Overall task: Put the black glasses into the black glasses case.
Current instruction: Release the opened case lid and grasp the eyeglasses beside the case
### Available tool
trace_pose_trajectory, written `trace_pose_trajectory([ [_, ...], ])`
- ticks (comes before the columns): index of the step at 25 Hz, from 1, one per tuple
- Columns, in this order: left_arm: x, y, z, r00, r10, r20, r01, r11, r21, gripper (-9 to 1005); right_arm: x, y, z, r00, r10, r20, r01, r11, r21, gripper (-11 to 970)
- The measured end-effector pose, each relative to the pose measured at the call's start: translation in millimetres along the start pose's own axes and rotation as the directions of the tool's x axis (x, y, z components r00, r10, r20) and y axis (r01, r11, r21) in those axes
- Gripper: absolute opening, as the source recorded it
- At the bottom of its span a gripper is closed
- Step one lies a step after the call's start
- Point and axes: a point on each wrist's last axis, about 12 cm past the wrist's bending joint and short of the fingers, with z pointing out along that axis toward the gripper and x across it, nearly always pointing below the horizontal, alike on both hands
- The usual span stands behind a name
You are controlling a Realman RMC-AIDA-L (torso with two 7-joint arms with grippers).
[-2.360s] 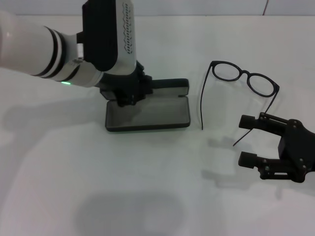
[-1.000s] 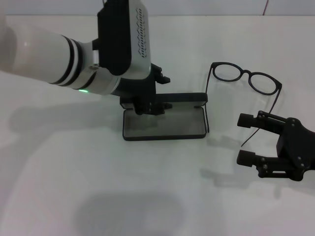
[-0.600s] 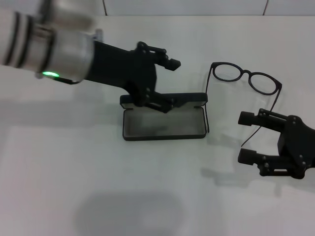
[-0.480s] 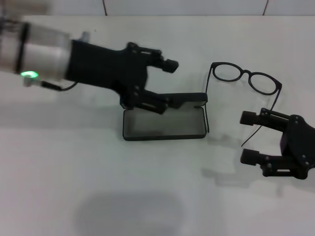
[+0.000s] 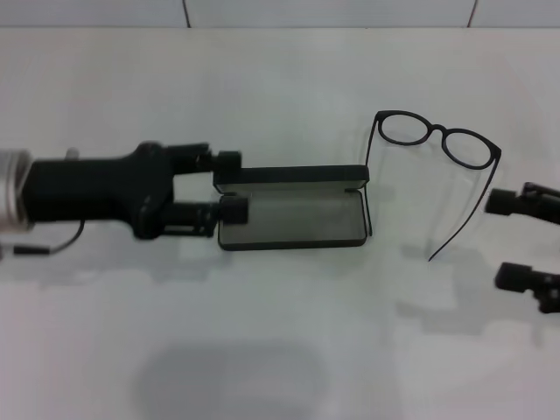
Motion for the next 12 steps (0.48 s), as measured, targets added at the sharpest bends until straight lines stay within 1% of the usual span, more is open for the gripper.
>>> trace_pose_trajectory([
  [2,12,-8.9,-1,0.999,-0.014,0.032,0.014,1.0,0.003,777,-4,-1.7,-3,1.0,-0.008,-0.003,0.008,1.0,-0.001,871],
  [6,38,-24.7,3,0.994,-0.031,0.1,0.032,0.999,-0.009,777,-11,-5.8,-4,0.999,-0.032,-0.025,0.032,0.999,-0.014,870],
  [9,51,-32.6,10,0.987,-0.015,0.157,0.02,0.999,-0.03,777,-15,-8.1,-3,0.997,-0.052,-0.049,0.051,0.998,-0.027,870],
  [12,61,-37.7,15,0.983,-0.006,0.182,0.015,0.998,-0.053,777,-20,-11.3,0,0.996,-0.043,-0.079,0.039,0.998,-0.049,870],
])
